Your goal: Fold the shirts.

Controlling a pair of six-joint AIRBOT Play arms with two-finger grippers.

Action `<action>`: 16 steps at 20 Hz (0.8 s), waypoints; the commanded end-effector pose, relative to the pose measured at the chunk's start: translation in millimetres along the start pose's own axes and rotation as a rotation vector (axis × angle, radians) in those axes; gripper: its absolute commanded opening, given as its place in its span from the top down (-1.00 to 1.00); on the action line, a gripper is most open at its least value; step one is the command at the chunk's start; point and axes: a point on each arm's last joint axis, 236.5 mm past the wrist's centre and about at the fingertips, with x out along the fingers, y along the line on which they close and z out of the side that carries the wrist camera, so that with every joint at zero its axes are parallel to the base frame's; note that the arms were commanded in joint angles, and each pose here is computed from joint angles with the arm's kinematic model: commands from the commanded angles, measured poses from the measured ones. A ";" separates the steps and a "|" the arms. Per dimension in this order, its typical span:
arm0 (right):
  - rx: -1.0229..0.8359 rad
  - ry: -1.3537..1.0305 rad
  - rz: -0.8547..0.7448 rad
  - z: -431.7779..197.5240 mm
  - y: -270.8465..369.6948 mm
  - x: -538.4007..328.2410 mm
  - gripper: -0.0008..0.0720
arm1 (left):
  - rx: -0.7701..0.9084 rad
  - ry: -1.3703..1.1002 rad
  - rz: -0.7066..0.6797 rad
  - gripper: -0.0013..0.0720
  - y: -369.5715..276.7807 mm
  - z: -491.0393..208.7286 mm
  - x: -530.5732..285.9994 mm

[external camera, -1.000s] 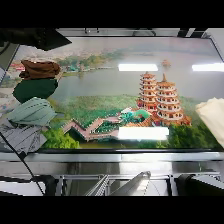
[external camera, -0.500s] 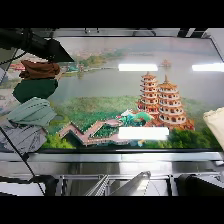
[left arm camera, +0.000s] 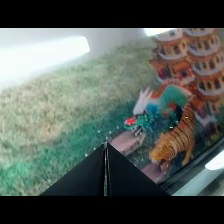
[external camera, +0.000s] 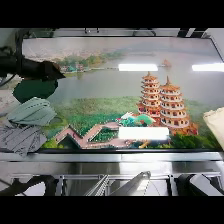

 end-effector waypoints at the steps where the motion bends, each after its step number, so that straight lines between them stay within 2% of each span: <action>1: -0.269 0.203 0.262 -78.1 148.7 16.4 0.94 | -0.081 -0.071 0.068 0.91 21.7 -42.3 -2.9; 3: -0.442 0.315 0.326 -139.7 195.8 14.4 0.94 | -0.066 -0.068 0.075 0.91 19.2 -66.4 -4.9; 5: -0.539 0.352 0.322 -174.5 215.1 17.9 0.95 | -0.068 -0.065 0.074 0.91 15.4 -80.1 -4.9; 16: -0.546 0.397 0.343 -191.3 223.5 15.9 0.94 | -0.009 -0.133 0.075 0.91 -10.1 -81.3 -28.4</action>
